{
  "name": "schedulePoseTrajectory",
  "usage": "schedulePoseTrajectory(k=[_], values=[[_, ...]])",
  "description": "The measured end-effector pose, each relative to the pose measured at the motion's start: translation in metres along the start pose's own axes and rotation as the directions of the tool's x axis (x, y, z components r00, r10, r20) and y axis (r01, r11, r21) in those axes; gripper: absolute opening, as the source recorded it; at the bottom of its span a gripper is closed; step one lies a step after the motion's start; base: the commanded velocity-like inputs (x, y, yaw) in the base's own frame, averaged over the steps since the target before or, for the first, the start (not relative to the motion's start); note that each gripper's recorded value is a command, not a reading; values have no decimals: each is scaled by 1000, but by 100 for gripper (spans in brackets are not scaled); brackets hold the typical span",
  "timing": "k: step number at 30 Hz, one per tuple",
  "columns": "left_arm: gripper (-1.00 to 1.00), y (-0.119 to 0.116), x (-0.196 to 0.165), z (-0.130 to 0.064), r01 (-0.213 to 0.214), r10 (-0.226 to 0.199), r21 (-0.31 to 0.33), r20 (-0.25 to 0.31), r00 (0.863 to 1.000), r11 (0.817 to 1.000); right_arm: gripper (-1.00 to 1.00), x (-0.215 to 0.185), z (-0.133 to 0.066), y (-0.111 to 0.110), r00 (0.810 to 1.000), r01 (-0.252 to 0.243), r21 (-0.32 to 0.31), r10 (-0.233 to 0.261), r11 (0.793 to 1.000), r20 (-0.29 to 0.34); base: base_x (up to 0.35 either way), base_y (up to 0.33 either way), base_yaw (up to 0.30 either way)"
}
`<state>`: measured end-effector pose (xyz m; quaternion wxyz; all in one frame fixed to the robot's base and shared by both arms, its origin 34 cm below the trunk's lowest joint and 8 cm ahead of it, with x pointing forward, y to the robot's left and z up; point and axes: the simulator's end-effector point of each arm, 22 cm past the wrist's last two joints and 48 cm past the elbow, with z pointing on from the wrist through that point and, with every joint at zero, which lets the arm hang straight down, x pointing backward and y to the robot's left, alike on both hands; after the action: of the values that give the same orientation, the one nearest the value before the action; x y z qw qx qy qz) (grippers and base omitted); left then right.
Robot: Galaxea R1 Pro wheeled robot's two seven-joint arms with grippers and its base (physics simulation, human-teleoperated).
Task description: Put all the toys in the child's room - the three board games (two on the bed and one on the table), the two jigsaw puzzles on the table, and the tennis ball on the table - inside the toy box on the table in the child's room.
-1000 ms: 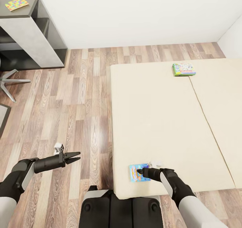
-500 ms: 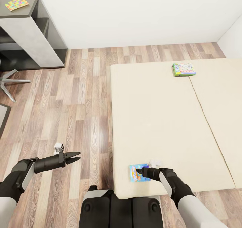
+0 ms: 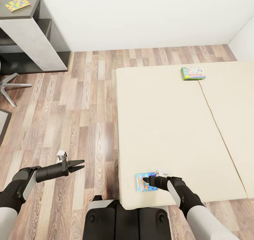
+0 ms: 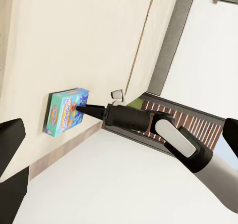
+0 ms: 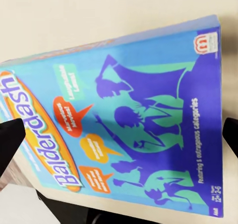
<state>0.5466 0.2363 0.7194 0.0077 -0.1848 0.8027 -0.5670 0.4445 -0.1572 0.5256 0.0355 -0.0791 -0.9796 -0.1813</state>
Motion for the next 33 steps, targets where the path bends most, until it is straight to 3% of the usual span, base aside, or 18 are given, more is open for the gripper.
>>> schedulePoseTrajectory(k=[33], values=[[100, 0, 0, 0, 0, 0, 0, 1, 1000, 1000, 100, -1, 0, 0, 1000, -3, 0, 3, 1000, -1, 0, 32, 0]])
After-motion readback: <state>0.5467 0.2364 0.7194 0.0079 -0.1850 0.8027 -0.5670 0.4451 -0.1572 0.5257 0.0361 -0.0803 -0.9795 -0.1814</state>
